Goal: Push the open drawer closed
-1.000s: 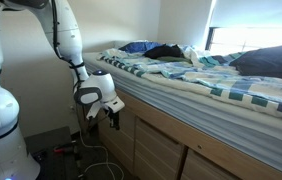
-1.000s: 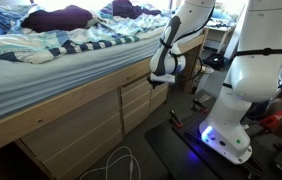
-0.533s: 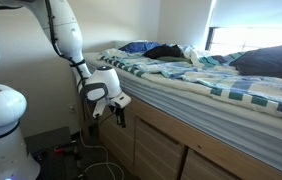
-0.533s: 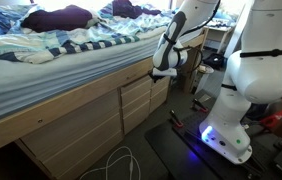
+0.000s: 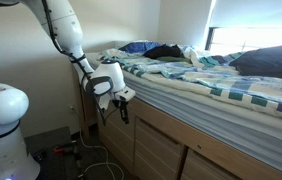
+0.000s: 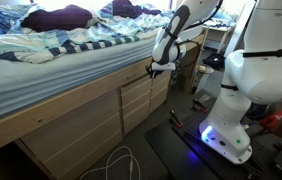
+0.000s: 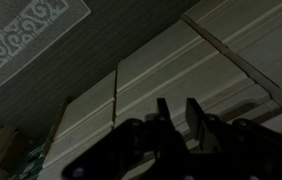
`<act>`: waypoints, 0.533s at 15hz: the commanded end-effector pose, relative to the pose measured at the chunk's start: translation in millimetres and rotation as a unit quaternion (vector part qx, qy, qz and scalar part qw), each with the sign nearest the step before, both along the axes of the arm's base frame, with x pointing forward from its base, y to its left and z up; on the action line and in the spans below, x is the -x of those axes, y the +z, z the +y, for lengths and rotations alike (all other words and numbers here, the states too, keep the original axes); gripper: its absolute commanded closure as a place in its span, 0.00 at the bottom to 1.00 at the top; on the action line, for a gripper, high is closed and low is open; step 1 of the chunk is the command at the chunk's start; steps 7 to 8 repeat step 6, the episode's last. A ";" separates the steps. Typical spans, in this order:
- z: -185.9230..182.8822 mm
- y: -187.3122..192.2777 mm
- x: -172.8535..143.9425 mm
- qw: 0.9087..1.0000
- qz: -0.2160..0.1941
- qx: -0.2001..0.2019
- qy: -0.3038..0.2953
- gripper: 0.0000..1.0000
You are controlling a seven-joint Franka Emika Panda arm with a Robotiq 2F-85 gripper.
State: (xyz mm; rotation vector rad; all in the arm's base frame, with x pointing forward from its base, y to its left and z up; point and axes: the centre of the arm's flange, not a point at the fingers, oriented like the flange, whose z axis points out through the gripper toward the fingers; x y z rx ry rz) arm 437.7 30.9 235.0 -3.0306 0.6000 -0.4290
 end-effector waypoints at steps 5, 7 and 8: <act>1.4 0.0 0.1 1.000 0.000 0.000 0.002 0.73; 1.3 0.0 0.1 1.000 0.000 0.000 0.002 0.73; 1.3 0.0 0.1 1.000 0.000 0.000 0.002 0.73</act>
